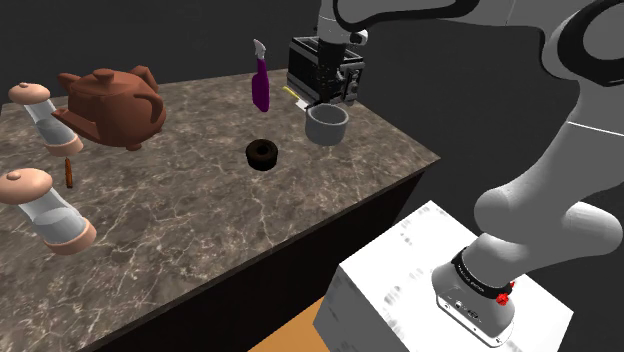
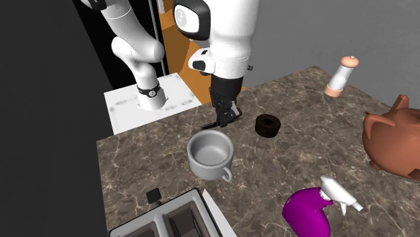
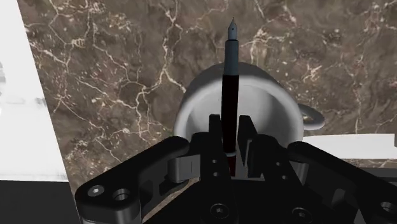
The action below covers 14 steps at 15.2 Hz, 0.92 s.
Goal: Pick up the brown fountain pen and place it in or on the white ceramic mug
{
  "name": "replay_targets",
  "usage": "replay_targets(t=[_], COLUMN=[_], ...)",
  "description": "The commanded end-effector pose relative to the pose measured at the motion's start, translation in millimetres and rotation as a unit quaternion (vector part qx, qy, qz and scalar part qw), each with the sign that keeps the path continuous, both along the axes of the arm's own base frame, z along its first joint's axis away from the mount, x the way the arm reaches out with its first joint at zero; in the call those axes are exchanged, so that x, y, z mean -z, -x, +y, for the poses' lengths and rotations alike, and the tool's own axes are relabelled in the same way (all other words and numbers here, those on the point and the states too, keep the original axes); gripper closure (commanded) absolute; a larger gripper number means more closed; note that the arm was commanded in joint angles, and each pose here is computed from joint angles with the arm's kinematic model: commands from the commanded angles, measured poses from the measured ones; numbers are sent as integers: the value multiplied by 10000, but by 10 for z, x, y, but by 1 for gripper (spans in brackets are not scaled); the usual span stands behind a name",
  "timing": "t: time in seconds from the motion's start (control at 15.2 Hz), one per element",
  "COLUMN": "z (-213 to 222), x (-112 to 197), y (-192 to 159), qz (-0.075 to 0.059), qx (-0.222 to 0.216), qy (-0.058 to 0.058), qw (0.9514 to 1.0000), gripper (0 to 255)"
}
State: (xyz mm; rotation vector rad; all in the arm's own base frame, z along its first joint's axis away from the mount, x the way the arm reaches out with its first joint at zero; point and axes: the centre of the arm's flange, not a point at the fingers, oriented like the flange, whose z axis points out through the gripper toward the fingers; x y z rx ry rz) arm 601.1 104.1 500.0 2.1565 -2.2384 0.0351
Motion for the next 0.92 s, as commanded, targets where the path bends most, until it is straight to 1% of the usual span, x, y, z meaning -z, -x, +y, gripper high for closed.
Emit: replay_targets(t=[0.0,0.13,0.86], z=[-207,-441,-441], x=[-19,-21,559], y=[-158,-327,-327], qz=[2,2,2], qx=[-1,-1,-1], qy=[8,8,8], qw=[10000,10000,10000], gripper=[255,255,255])
